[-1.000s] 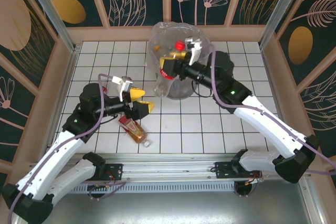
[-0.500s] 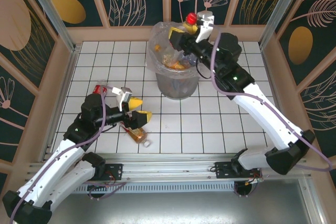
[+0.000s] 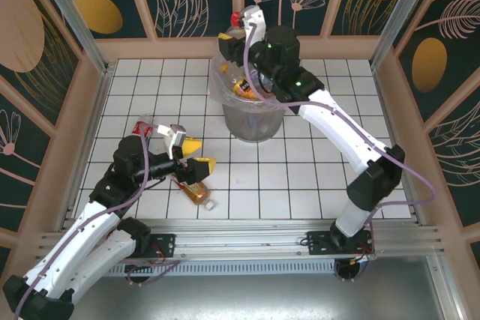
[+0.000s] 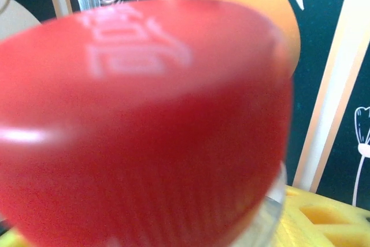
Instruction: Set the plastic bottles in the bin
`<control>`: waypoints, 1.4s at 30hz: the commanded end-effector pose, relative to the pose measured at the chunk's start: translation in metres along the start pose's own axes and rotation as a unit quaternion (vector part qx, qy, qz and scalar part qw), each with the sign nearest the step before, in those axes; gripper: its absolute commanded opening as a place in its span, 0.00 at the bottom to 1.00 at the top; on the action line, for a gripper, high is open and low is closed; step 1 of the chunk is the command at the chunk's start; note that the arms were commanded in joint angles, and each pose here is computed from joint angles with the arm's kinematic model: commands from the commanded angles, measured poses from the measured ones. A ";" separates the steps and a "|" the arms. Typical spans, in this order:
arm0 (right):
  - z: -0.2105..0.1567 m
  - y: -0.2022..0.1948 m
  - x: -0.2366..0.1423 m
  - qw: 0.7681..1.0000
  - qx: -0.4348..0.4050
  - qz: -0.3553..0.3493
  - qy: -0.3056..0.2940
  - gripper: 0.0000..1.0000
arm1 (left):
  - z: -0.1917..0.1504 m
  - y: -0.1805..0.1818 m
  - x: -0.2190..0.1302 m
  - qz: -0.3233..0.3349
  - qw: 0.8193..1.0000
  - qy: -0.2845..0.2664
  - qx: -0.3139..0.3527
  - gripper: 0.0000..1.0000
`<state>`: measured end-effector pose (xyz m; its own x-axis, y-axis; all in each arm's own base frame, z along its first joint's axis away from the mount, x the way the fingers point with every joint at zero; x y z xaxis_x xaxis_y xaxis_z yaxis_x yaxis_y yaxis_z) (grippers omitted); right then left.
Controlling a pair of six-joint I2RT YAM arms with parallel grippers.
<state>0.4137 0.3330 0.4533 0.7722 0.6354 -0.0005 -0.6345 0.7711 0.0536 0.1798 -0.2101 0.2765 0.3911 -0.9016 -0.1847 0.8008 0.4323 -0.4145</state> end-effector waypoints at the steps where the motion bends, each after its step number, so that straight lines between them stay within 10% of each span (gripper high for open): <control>1: -0.002 -0.006 0.016 0.999 -0.037 -0.014 0.005 0.52 | 0.004 -0.003 -0.001 -0.003 1.000 -0.012 0.013 0.98; 20: -0.064 -0.023 0.051 0.975 -0.174 -0.117 0.071 0.55 | 0.000 0.004 0.001 0.010 1.000 -0.004 0.011 0.98; 42: -0.040 0.013 0.009 0.995 -0.085 0.003 0.060 0.89 | -0.001 0.006 0.001 0.016 1.000 0.000 0.009 0.98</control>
<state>0.4363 0.3559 0.3794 0.8153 0.5504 -0.1801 -0.5784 0.7889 -0.2075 0.1852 -0.2092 0.2731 0.4124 -0.8894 -0.1970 0.7889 0.4568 -0.4110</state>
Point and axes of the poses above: each hand's point on the last joint's axis, 136 mm out from that joint toward the fingers, its own x axis out along the fingers, its own y axis along the line the jaws close on, z = x × y, the point moved 1 cm from there along -x, back along the fingers, and after that the axes turned 4 degrees about x, right-handed, at the moved point
